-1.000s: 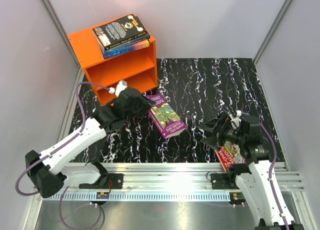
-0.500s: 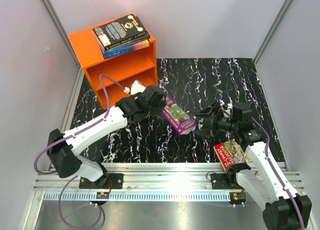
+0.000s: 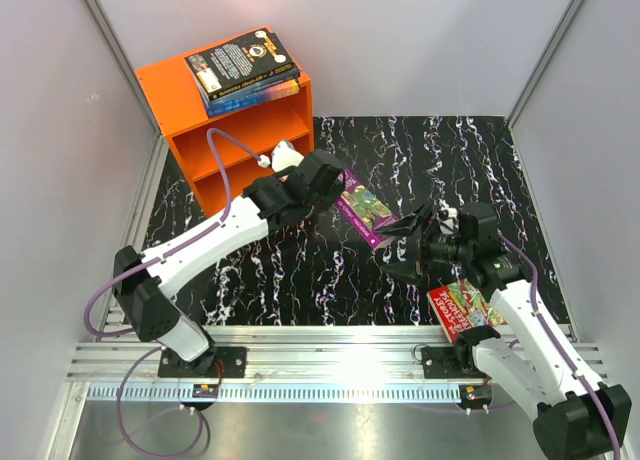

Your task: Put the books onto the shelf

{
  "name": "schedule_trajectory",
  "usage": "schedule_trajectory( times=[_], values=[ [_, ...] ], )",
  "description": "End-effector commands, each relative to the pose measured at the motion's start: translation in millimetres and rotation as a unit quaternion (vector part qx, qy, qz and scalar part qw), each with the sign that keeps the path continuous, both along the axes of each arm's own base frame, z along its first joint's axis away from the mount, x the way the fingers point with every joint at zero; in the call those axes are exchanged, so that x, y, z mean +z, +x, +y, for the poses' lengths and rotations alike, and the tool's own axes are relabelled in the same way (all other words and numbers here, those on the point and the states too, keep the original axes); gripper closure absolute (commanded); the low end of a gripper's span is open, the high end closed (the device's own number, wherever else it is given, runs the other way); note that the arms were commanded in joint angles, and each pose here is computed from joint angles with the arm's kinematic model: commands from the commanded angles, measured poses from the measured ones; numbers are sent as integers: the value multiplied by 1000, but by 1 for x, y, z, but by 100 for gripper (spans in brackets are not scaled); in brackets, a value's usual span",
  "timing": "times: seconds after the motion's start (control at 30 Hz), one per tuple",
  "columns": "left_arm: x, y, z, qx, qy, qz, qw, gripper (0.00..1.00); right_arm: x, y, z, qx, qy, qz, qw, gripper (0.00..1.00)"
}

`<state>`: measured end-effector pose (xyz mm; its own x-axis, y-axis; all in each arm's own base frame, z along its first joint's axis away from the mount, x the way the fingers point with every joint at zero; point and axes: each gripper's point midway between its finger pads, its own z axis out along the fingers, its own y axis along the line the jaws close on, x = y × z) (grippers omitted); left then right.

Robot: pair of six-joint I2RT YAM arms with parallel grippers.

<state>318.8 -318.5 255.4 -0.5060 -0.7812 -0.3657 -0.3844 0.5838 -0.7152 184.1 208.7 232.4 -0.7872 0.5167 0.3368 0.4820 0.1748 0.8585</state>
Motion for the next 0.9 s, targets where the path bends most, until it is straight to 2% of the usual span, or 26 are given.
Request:
schedule_trajectory(
  times=[0.0, 0.27, 0.4, 0.43, 0.5, 0.53, 0.63, 0.67, 0.7, 0.8, 0.87],
  values=[
    [80, 7, -18, 16, -122, -59, 991, 100, -3, 8, -2, -24, -7, -6, 1000, 0],
    [89, 0, -17, 33, -175, -45, 983, 100, 2, 28, -3, -59, -8, -14, 998, 2],
    [90, -6, -26, 26, -199, -35, 979, 100, 4, 38, -6, -82, -11, -19, 996, 14],
    [91, -7, -27, 23, -200, -34, 979, 100, 5, 39, -7, -87, -11, -20, 996, 25],
    [93, -11, -27, 20, -204, -33, 978, 100, 5, 44, -9, -99, -16, -23, 995, 40],
    [93, -13, -26, 19, -204, -33, 978, 100, 5, 46, -10, -105, -15, -23, 994, 58],
    [94, -19, -24, 9, -200, -30, 979, 100, 8, 51, -11, -114, -17, -26, 993, 83],
    [96, -22, -22, 1, -195, -32, 980, 100, 8, 52, -12, -117, -20, -27, 993, 95],
    [96, -24, -21, -5, -192, -31, 981, 100, 7, 52, -12, -119, -24, -23, 992, 100],
    [100, -38, -15, -43, -172, -42, 983, 99, 12, 55, -13, -115, -41, -33, 992, 100],
    [96, -50, -14, -89, -148, -50, 984, 88, 21, 58, -14, -109, -53, -55, 991, 100]
  ],
)
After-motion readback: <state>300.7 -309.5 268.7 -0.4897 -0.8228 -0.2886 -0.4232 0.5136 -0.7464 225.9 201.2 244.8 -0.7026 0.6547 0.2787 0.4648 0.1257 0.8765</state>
